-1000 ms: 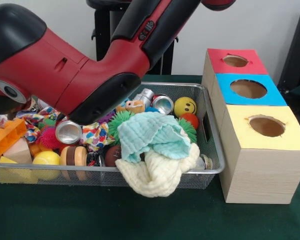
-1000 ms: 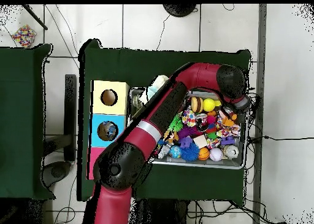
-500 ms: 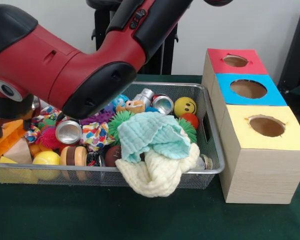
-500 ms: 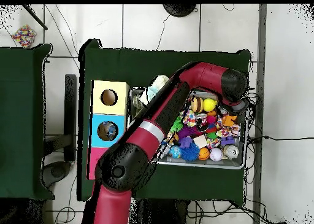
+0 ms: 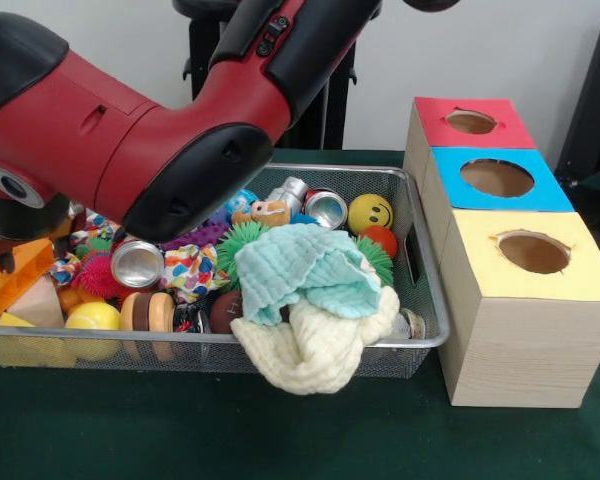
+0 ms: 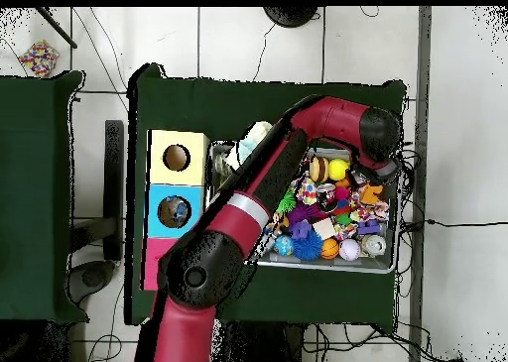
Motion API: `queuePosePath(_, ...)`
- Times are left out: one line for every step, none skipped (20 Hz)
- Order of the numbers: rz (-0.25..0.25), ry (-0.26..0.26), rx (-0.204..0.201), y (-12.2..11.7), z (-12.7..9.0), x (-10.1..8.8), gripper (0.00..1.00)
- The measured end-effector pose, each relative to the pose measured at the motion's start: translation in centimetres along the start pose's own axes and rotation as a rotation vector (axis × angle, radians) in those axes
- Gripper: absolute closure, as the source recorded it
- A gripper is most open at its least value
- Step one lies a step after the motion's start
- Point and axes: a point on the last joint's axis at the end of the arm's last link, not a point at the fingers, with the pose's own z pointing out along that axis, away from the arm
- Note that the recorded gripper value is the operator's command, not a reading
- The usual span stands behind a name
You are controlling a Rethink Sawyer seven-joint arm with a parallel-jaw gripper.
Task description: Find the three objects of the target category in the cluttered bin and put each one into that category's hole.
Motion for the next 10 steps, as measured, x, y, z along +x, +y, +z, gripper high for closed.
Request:
queuePosePath(-0.001, 0.006, -0.002, 0.03, -0.03, 0.03, 0.00)
queuePosePath(-0.004, 0.015, -0.003, 0.07, -0.09, 0.07, 0.00)
queuePosePath(-0.006, 0.027, -0.002, 0.08, -0.13, 0.13, 0.00)
queuePosePath(-0.008, 0.034, 0.002, 0.07, -0.16, 0.15, 0.00)
queuePosePath(-0.011, 0.044, 0.007, 0.04, -0.20, 0.16, 0.00)
queuePosePath(-0.013, 0.051, 0.012, 0.00, -0.24, 0.17, 0.00)
queuePosePath(-0.015, 0.061, 0.017, -0.04, -0.31, 0.20, 0.00)
queuePosePath(-0.019, 0.074, 0.025, -0.12, -0.45, 0.24, 0.00)
queuePosePath(-0.020, 0.077, 0.028, -0.14, -0.53, 0.26, 0.00)
queuePosePath(-0.021, 0.080, 0.030, -0.17, -0.60, 0.27, 0.00)
